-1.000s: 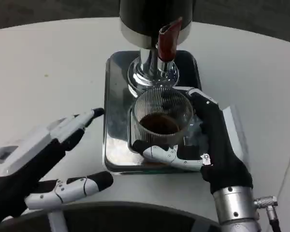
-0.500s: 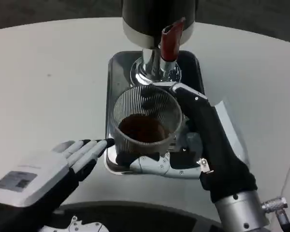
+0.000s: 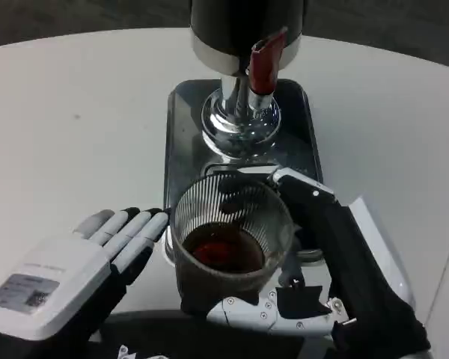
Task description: Grasp the cup under the faucet to collect the drink, then remove the cup.
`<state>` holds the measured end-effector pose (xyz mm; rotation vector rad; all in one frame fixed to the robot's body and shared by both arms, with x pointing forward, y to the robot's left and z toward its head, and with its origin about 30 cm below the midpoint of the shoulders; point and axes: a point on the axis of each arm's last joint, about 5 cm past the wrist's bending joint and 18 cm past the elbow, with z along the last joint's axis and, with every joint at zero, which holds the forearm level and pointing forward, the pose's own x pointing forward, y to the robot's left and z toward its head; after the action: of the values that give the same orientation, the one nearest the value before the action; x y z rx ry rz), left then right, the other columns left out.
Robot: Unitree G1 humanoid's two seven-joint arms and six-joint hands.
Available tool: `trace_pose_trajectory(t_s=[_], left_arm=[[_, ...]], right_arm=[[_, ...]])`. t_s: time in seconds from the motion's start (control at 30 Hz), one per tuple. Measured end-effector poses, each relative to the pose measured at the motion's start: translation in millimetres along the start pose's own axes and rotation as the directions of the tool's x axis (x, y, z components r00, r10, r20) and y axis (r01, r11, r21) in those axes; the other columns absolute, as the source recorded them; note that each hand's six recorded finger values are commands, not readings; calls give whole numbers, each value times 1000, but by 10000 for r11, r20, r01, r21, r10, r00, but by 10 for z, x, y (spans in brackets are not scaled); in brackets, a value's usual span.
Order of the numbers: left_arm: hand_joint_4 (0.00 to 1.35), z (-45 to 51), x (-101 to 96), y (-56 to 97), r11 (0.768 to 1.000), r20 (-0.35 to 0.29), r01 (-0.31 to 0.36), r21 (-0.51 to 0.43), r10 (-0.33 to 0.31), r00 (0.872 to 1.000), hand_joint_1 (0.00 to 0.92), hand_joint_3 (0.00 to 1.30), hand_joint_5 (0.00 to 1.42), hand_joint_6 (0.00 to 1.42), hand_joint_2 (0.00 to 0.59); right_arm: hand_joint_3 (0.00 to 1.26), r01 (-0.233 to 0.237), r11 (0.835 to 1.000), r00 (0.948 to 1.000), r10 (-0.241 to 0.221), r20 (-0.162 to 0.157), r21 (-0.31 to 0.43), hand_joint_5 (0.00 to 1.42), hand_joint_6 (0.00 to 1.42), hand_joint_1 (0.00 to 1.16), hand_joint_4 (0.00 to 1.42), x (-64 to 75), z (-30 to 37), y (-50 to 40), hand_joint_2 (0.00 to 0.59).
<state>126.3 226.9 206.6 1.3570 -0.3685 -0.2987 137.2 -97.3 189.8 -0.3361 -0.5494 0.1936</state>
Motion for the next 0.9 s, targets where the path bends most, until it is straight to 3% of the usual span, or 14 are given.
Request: trace_pose_trajectory(t_s=[0.23,0.47,0.9], left_arm=[[0,37,60,16,9998,314,-178,93,175,9994,0,0,0,0,0],[0,54,116,32,9988,439,-338,348,322,9985,0,0,0,0,0],[0,85,187,8,9988,292,-422,259,414,9987,0,0,0,0,0]], right_arm=[[740,122,9999,9993,-124,-361,-36,1010,1403,1096,948,-103,34,-54,74],[747,420,9990,9982,-424,-418,-125,1021,1403,1092,948,-155,102,-132,82],[760,511,9987,9977,-512,-445,-41,1022,1403,1091,956,-150,113,-137,84]])
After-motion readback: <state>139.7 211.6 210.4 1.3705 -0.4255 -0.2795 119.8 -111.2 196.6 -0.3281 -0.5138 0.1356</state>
